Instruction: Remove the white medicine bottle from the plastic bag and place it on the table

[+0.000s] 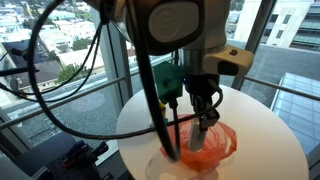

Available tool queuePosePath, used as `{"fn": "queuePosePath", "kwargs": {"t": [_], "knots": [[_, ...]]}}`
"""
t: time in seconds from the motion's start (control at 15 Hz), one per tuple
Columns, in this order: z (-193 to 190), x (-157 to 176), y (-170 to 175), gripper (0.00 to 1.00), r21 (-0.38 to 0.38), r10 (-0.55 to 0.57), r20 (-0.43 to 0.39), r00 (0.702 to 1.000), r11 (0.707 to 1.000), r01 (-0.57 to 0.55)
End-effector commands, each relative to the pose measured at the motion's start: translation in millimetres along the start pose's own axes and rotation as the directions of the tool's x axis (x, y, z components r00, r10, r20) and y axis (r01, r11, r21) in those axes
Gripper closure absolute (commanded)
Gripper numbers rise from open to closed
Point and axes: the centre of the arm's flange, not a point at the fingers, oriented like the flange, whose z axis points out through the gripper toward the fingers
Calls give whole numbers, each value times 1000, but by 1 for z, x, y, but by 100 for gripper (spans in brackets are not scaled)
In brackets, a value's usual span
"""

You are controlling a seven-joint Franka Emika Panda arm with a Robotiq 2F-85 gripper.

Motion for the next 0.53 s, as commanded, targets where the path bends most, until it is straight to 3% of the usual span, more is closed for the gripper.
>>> {"fn": "queuePosePath", "kwargs": {"t": [0.0, 0.47], "knots": [[-2, -21, 11, 90, -21, -6, 27, 1000, 1000, 6], [26, -60, 5, 90, -62, -72, 116, 991, 995, 79]]}}
